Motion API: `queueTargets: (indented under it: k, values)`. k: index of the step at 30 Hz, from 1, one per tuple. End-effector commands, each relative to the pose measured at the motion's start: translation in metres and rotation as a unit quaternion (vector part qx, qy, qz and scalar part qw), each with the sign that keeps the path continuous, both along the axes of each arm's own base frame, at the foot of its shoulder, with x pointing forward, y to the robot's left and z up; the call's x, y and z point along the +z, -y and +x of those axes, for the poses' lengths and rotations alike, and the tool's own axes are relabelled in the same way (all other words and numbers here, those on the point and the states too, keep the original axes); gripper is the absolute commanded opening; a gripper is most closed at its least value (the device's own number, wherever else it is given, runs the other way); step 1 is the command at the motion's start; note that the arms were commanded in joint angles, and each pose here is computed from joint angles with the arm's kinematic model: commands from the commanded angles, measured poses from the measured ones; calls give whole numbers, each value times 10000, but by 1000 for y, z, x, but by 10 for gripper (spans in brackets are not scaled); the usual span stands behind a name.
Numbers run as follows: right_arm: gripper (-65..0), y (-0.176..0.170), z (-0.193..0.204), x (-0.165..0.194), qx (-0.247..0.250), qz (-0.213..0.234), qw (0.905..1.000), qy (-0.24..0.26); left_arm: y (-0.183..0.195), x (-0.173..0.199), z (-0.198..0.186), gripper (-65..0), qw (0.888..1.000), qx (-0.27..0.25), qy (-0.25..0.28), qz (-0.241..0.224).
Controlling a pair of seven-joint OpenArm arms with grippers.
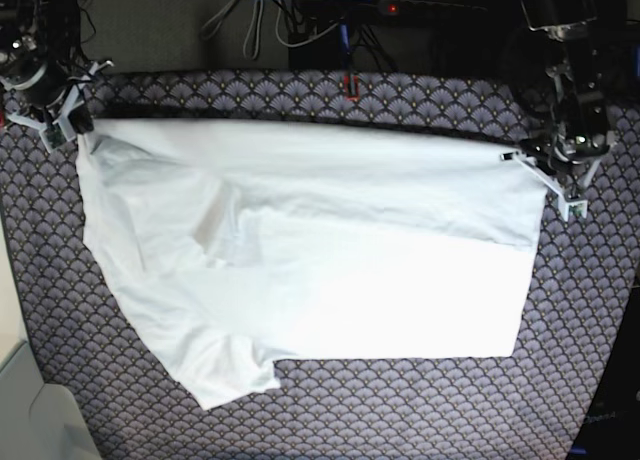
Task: Fold the T-shirt properly
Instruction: 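Lay the shirt flat and open both grippers, raising them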
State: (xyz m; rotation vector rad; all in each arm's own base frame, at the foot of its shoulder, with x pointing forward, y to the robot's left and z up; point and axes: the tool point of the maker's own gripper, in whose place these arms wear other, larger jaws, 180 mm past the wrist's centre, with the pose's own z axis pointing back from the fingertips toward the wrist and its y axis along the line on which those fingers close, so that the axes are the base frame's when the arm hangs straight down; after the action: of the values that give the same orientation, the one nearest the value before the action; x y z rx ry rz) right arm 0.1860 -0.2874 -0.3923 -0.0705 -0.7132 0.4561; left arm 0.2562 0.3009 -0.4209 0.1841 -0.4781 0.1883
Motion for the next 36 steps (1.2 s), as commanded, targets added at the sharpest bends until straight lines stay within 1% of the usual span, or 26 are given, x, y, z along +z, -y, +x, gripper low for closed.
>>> queueTargets:
  k: [1,5,11,15,23,26,28,29,31,33,34,36]
  values:
    - [-650,6,5,8,28,-80,9999,148,-11,6,-2,-646,9998,40,14,170]
    - [-650,7,4,5,1,-61,9999,125,-10,-2,-16,-646,9997,50,-175,156]
    - [-650,8,4,6,13,-81,9999,125,-9,-3,-40,-646,9993,-34,-284,255]
    - [-650,7,5,7,37,-80,9999,147,-9,-1,-45,-646,9991,-76,-288,306]
    - [-650,6,3,5,14,-78,9999,98,-11,2,-43,-645,9990,-70,-274,343]
    - [-644,7,-3,3,7,-87,10000,26,-11,2,-43,-640,9990,-67,-291,347]
    - [-606,7,-8,1,31,-97,9999,-41,-13,2,-45,-592,9988,-76,-306,363]
    - [-584,6,-9,2,44,-100,9999,-38,-15,4,-45,-553,9987,-93,-316,390]
    - [-520,5,-13,2,59,-107,9999,-64,-17,4,-45,-449,9985,-115,-327,417]
    - [-454,4,-15,3,80,-115,9999,-76,-19,5,-46,-378,9984,-106,-339,442]
    - [-423,4,-16,3,83,-109,9999,-83,-19,3,-49,-360,9983,-107,-377,442]
    - [-374,3,-17,3,78,-102,9999,-91,-19,3,-50,-354,9982,-110,-378,444]
